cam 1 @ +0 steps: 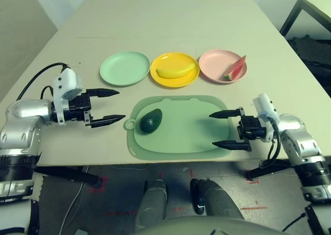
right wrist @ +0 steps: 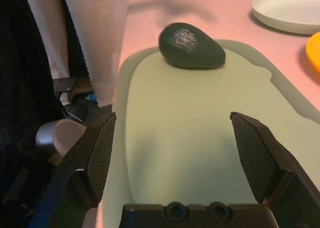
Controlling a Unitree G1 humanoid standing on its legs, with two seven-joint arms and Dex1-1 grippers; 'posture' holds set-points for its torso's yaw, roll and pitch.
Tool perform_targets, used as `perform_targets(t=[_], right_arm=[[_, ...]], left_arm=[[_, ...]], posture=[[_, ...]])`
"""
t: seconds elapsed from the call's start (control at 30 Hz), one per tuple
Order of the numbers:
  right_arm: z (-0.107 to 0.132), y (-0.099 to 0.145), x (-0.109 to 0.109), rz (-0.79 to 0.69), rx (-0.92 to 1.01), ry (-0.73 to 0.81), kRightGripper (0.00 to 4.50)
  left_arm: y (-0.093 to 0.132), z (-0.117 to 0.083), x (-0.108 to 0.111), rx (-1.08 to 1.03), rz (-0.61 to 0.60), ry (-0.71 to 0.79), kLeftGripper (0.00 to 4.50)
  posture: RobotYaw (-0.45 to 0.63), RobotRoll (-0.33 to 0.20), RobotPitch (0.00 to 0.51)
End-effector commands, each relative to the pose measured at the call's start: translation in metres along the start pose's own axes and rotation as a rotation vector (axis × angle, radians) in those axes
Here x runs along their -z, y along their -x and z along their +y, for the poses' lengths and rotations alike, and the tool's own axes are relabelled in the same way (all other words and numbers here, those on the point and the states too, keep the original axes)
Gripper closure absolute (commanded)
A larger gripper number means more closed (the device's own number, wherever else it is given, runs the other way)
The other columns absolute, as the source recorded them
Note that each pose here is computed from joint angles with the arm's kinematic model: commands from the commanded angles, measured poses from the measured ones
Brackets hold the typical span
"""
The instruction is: Place the fruits into color-matched plates.
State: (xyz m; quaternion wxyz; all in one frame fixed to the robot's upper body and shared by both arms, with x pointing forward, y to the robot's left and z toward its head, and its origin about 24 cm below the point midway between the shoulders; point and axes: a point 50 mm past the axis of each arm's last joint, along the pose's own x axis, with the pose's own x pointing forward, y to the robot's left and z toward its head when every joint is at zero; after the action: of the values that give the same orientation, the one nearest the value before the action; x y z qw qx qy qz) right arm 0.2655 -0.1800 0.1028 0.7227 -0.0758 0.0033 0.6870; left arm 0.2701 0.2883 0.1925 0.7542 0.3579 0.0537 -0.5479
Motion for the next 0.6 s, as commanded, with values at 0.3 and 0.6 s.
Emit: perform_targets(t=[0.3,0.6], right_arm=[[-0.002,-0.002,0.006,-0.010,0.008,0.024,0.02],[0.003,-0.004,0.011,-0.017,0.014,0.018,0.02]], left_arm=[[-0.016,0.029,-0.042,0.313,0.113,-0.571,0.00],[-0.042,0.028,-0.064,0.585,0.085,-1.037,0.00]], posture=[[0.02,0.000,0.140],[-0.02,0.000,0.134]])
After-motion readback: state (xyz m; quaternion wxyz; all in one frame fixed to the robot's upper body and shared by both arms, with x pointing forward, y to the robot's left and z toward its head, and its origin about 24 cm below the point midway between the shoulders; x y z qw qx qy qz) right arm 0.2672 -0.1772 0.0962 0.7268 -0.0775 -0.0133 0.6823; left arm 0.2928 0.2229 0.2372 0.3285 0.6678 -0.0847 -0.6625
